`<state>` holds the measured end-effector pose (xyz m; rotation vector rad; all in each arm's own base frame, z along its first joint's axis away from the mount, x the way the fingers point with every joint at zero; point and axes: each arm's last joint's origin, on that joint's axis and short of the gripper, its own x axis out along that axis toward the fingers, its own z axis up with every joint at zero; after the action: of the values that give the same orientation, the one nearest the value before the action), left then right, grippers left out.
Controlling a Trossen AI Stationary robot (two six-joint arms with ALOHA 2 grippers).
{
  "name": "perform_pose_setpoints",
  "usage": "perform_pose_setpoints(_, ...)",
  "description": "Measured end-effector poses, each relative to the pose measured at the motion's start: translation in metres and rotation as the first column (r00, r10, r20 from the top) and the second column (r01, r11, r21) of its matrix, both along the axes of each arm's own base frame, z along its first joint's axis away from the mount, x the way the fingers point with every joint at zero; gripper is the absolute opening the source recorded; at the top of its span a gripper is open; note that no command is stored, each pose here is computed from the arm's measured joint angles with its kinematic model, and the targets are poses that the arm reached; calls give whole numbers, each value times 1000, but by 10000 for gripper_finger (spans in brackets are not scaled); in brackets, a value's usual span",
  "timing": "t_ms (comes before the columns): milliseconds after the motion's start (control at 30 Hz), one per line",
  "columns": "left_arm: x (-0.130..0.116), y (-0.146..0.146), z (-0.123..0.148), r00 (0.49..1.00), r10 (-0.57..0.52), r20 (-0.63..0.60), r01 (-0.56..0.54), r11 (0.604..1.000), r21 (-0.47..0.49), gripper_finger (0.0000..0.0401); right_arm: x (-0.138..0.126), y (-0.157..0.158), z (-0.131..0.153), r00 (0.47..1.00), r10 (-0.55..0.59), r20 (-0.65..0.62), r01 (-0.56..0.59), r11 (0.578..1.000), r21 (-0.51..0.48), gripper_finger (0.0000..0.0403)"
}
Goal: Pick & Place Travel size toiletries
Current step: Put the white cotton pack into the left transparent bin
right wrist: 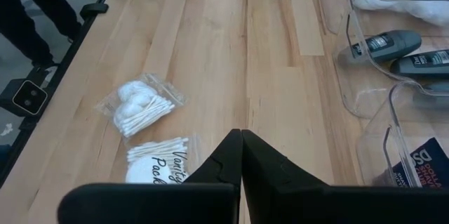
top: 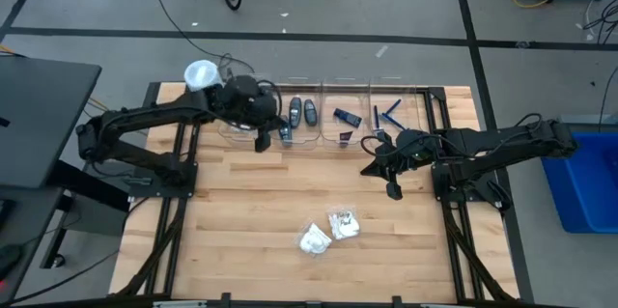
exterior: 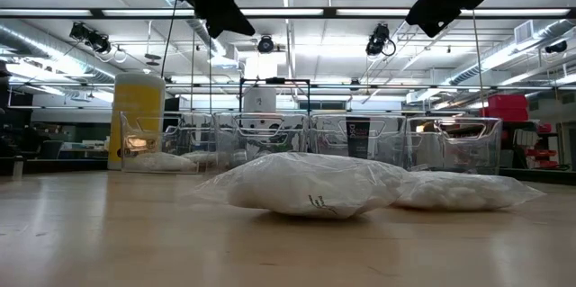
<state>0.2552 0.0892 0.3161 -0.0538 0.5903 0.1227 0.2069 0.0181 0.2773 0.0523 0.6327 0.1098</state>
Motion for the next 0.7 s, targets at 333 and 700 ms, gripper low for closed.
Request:
perform_pose_setpoints(333, 12, -47, 0, 984, -180, -6, 180, 983, 29, 9, 0, 0, 0, 1000, 0, 0, 0, 1000, 0, 9)
perform_pose_setpoints(700, 14, -87, -5, 966, -252, -52, 255, 966, 44, 9, 0, 0, 0, 1000, 0, 0, 0, 1000, 0, 8)
